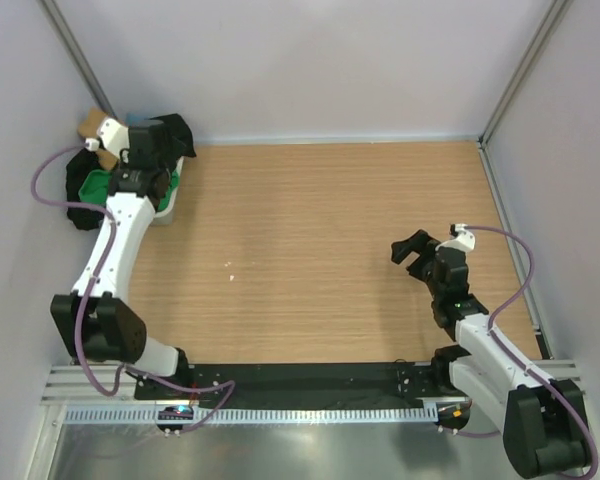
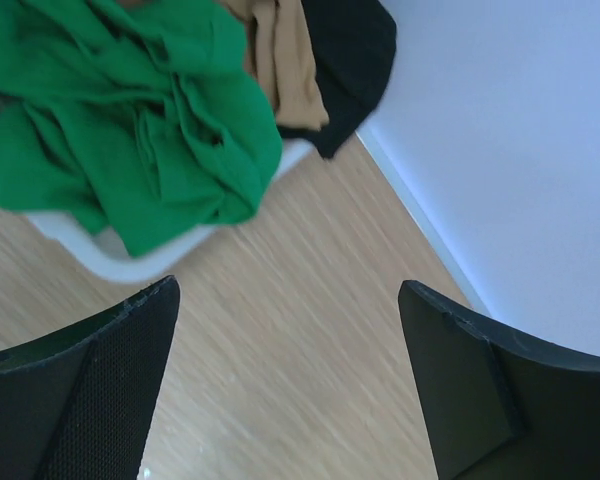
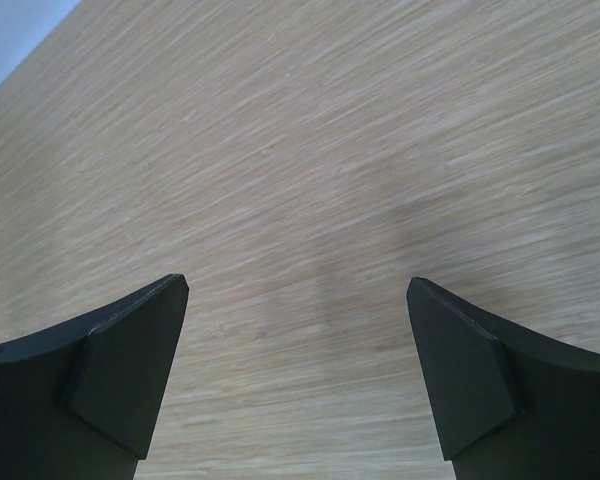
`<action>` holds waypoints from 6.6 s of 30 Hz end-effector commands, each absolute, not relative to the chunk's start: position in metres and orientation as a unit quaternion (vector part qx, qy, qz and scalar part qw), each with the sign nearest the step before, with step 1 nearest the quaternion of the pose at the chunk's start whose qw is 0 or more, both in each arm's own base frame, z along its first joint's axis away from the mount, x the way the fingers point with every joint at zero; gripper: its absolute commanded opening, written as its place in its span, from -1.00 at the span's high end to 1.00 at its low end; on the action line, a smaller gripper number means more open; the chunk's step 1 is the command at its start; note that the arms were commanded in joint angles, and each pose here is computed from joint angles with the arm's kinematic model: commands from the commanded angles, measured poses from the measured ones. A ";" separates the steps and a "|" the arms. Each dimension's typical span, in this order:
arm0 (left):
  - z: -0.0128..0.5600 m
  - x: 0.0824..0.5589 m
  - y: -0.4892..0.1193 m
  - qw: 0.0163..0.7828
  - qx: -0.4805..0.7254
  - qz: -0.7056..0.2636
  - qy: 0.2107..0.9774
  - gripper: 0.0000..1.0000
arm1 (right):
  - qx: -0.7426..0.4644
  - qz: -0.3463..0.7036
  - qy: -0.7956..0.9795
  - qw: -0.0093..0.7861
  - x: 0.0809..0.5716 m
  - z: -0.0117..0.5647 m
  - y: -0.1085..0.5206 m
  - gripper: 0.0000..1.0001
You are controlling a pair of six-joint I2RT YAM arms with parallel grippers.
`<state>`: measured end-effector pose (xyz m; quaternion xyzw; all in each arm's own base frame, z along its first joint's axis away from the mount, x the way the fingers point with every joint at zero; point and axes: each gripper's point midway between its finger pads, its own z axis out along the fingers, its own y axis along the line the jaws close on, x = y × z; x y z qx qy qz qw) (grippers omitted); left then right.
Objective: Fold and stack the tank tops
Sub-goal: Grab the tank top from the pile, then move the tank top to the center of the board, then flatten the tank top out
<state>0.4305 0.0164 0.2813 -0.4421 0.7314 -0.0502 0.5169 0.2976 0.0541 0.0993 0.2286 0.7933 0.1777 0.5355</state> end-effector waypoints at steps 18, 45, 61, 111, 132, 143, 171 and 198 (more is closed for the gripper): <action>0.219 0.519 0.114 0.439 -0.422 0.209 0.765 -0.29 | 0.201 0.206 0.776 0.561 0.306 0.119 0.065 -0.97; 0.507 0.396 -0.021 0.712 -0.362 -0.089 0.595 1.00 | 0.193 0.212 0.779 0.558 0.307 0.119 0.068 -0.97; 0.564 0.342 -0.190 0.710 -0.218 -0.302 0.598 1.00 | 0.196 0.201 0.770 0.573 0.303 0.125 0.062 -0.96; 0.096 0.309 -0.061 0.461 -0.353 -0.204 0.788 -0.99 | -0.327 0.069 0.851 0.406 0.175 0.060 0.428 -0.24; 0.089 0.320 -0.089 0.434 -0.297 -0.250 0.813 -0.95 | -0.184 0.121 0.842 0.493 0.206 0.180 0.333 0.97; 0.084 0.338 -0.129 0.398 -0.246 -0.277 0.839 -0.95 | -0.021 0.109 0.862 0.494 0.276 0.167 0.187 0.88; 0.015 0.437 -0.150 0.305 -0.234 -0.154 0.910 0.81 | 0.156 0.067 0.846 0.505 0.366 0.169 0.079 0.97; 0.078 0.461 -0.106 0.380 -0.245 -0.139 0.881 -0.14 | 0.226 0.090 0.842 0.482 0.520 0.153 0.020 -0.68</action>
